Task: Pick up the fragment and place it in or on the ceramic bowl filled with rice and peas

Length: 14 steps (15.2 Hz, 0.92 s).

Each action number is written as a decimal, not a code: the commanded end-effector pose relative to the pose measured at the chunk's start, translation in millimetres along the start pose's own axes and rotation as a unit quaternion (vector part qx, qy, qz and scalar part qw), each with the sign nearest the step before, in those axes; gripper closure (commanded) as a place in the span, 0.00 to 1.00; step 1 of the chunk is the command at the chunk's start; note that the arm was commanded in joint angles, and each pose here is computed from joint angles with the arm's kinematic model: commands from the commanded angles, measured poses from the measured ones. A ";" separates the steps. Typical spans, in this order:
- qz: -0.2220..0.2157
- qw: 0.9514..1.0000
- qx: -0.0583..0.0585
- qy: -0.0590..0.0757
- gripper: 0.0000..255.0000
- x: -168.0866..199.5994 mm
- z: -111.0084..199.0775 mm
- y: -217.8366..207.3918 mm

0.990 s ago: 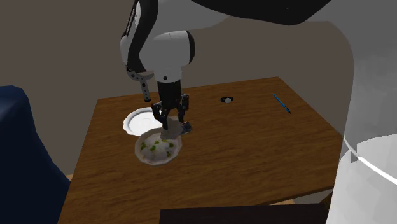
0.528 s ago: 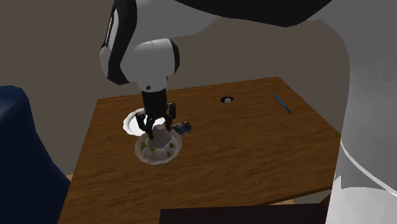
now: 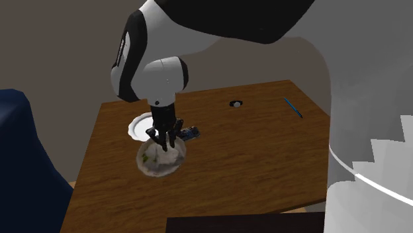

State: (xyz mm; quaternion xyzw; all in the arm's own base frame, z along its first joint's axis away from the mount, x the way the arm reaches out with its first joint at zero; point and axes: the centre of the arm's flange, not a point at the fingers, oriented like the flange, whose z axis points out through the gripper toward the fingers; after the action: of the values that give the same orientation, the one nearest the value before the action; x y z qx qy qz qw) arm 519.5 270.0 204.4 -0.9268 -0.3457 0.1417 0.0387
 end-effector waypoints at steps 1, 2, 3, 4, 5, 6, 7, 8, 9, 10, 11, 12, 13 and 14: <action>-0.001 1.000 0.001 -0.002 1.00 2.9 16.0 0.8; -0.001 1.000 0.001 -0.002 1.00 2.9 16.0 0.8; -0.001 1.000 0.001 -0.002 1.00 2.8 15.9 0.8; -0.001 1.000 0.001 -0.002 1.00 2.9 15.9 0.8; -0.001 1.000 0.001 -0.002 1.00 2.9 16.0 0.8; 0.000 1.000 -0.001 0.002 1.00 3.7 10.2 2.6; 0.000 1.000 -0.001 0.002 0.00 3.7 10.2 2.6; -0.004 1.000 -0.001 0.017 0.00 -10.5 6.7 -5.8; -0.008 0.999 -0.001 0.032 0.00 -24.9 3.7 -14.0; -0.012 0.999 -0.001 0.047 0.00 -39.4 1.0 -22.1; -0.016 0.998 -0.001 0.062 0.00 -54.0 -1.2 -30.2; -0.017 0.998 -0.001 0.065 0.00 -57.1 -1.6 -31.8; -0.017 0.998 -0.001 0.065 0.00 -56.4 3.7 -31.8; -0.017 0.998 -0.001 0.065 0.00 -55.7 8.9 -31.8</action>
State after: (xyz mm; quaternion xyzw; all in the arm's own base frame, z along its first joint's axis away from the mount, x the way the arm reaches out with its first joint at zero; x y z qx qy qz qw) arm 460.7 258.3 218.4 -0.9280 -0.3580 0.0826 0.0614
